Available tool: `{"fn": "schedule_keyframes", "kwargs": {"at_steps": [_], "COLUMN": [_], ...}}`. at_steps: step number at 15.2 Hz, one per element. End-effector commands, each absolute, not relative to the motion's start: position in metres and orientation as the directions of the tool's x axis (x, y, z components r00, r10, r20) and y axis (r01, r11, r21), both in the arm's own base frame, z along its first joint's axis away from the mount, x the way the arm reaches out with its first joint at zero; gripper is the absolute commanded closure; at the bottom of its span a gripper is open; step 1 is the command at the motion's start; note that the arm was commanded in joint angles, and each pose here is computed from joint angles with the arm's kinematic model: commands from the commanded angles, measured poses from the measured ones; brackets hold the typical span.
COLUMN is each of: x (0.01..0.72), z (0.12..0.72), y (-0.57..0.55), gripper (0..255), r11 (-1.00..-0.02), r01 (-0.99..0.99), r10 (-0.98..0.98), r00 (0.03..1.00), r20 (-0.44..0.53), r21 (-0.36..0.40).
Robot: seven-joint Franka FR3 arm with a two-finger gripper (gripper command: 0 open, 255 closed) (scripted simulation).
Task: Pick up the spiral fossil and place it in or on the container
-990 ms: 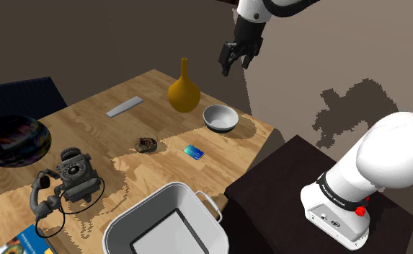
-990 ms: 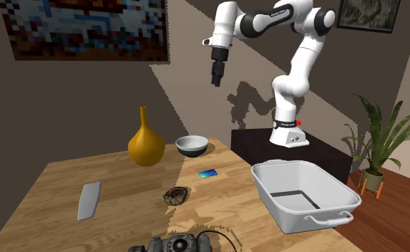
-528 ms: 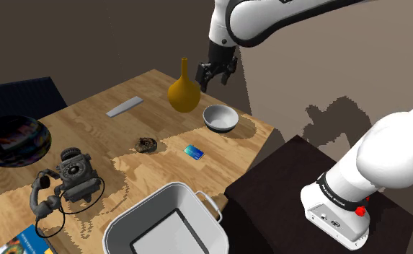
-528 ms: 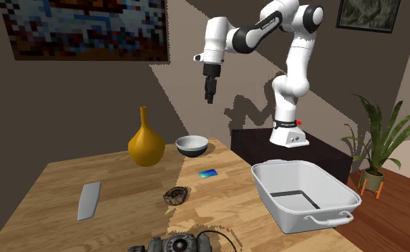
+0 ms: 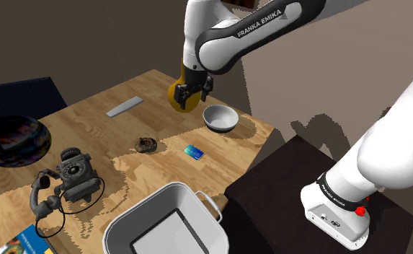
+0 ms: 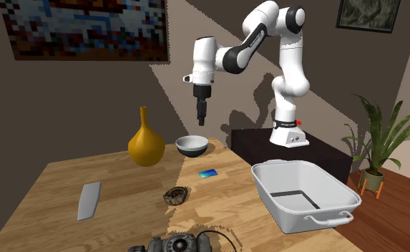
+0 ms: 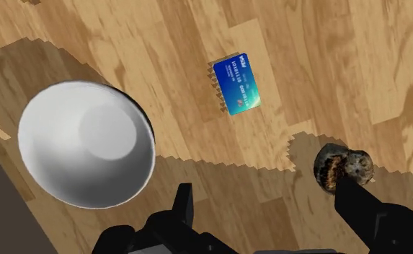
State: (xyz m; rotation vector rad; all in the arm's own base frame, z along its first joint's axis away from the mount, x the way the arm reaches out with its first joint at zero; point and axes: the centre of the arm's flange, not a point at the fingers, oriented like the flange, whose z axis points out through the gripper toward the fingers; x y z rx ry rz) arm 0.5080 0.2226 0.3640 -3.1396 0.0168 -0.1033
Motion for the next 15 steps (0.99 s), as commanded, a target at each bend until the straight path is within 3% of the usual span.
{"fn": "schedule_keyframes", "kwargs": {"at_steps": [1, 15], "x": [0.521, 0.597], "z": [0.345, 0.215], "y": [0.238, 0.327], "gripper": [0, 0], "r11": [-1.0, -0.999], "r01": [-0.015, -0.04], "r10": [-0.015, -0.04], "r00": [0.998, 0.999], "r20": [0.056, -0.009], "r21": [-0.004, -0.02]}}
